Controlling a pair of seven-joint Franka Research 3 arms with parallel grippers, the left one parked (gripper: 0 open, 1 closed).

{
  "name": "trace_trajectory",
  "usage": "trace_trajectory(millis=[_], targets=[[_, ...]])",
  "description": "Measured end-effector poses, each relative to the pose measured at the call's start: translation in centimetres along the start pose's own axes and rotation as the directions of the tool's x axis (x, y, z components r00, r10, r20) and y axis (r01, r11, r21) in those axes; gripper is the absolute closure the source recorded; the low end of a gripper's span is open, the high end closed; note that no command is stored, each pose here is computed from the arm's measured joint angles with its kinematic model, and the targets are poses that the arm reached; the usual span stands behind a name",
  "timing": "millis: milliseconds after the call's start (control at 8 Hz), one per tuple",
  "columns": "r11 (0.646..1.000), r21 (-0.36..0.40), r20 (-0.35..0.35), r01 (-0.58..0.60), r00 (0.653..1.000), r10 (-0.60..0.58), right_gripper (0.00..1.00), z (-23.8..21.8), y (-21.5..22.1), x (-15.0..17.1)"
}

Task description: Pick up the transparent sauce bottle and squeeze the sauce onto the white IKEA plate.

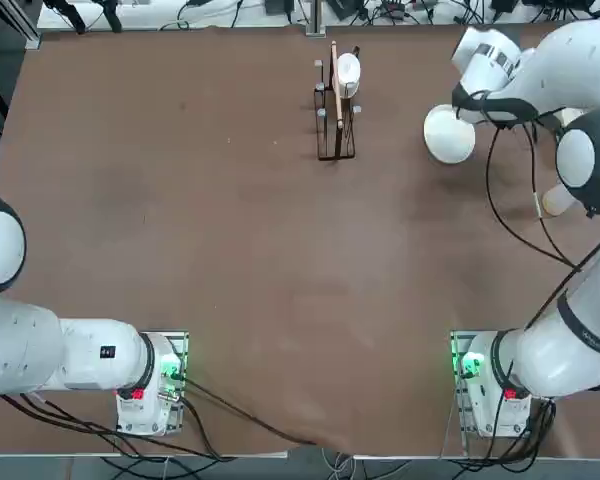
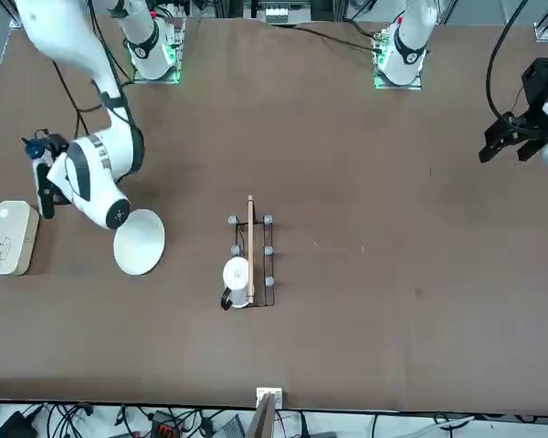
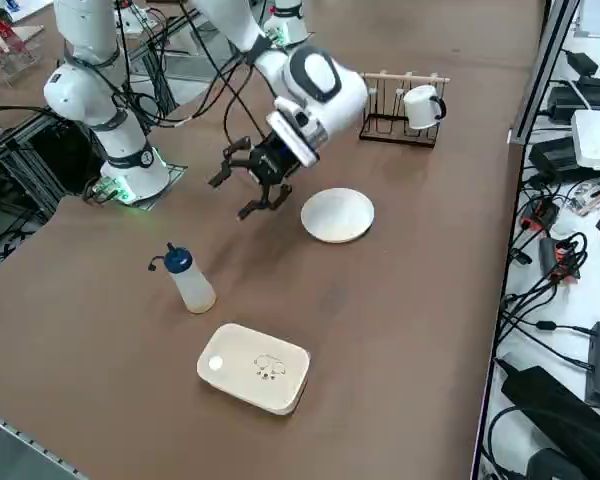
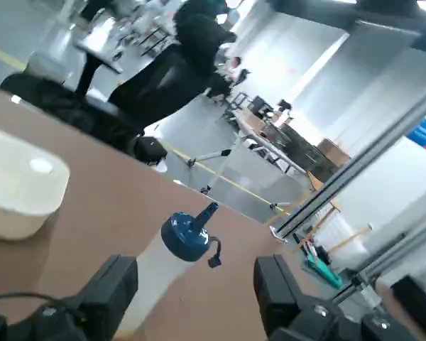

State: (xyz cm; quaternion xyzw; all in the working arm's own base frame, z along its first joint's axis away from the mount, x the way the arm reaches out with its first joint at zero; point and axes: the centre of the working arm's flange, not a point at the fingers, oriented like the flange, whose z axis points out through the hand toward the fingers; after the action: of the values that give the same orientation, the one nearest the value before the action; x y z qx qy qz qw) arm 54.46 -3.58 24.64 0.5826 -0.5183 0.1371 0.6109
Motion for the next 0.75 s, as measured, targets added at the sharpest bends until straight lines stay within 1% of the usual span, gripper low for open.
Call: trace_trajectory(millis=[125,375,500,750], targets=[[0.995,-0.033,-0.012,-0.096,0.995,0.096,0.0,1.7,-1.1,-1.0],[0.963,-0.083,-0.05,-0.255,0.967,0.252,0.0,4.9,-2.9,-3.1],[0.938,-0.095,-0.083,-0.333,0.942,0.326,0.0,6.4,-3.8,-4.4],[0.886,-0.087,-0.174,-0.455,0.883,0.437,0.0,10.1,-5.7,-7.3]])
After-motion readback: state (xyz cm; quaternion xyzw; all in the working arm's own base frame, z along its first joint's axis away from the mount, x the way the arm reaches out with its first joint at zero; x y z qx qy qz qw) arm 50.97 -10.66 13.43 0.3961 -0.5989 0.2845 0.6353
